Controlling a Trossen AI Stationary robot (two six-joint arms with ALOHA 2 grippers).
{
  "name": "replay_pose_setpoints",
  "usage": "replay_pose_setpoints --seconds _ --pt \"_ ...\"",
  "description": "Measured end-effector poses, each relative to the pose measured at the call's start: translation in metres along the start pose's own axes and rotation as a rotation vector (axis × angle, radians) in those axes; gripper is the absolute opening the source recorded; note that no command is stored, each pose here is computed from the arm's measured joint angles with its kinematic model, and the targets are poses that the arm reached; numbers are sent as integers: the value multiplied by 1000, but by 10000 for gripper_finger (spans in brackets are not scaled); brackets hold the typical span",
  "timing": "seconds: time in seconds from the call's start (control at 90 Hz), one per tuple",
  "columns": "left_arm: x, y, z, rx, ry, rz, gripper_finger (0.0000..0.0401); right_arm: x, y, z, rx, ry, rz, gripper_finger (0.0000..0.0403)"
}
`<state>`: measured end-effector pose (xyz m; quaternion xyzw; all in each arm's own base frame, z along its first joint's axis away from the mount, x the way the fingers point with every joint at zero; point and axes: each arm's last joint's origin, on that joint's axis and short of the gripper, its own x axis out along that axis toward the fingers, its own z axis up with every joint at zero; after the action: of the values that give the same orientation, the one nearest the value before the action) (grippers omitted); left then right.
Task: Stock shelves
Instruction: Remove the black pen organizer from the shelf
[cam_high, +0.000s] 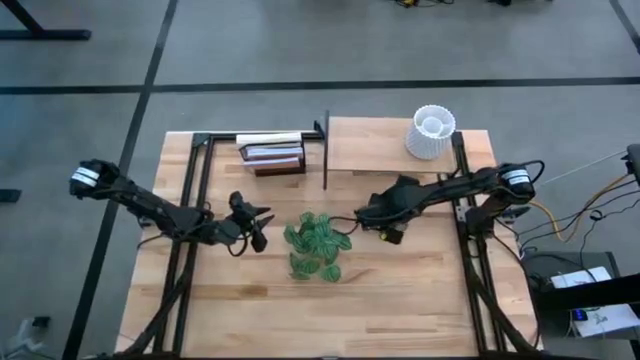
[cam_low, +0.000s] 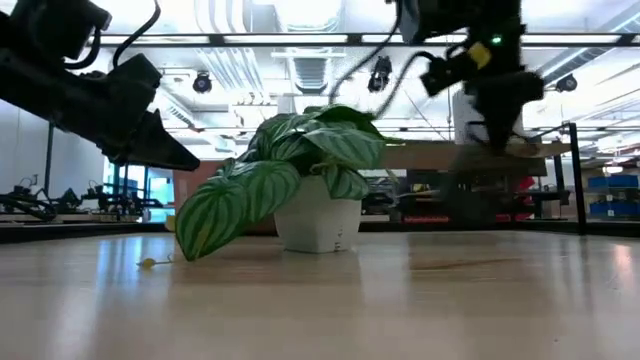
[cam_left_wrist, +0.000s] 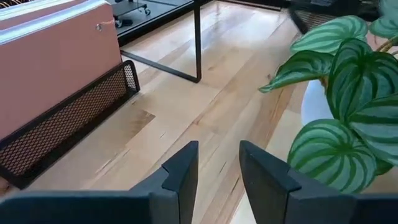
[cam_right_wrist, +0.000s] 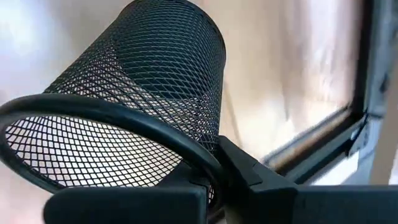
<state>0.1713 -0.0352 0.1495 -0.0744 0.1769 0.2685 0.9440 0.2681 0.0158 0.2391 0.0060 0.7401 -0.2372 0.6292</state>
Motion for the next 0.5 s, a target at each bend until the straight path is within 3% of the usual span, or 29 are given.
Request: replay_pose_setpoints --seconds 0.233,0.378,0.5 --pt "0 0 0 0 3 -7 118 0 4 -11 51 150 104 0" --pt "0 0 0 0 5 -8 123 1 7 -22 -2 215 73 0" --pt "0 0 0 3 7 -13 124 8 13 -31 -71 262 123 0"
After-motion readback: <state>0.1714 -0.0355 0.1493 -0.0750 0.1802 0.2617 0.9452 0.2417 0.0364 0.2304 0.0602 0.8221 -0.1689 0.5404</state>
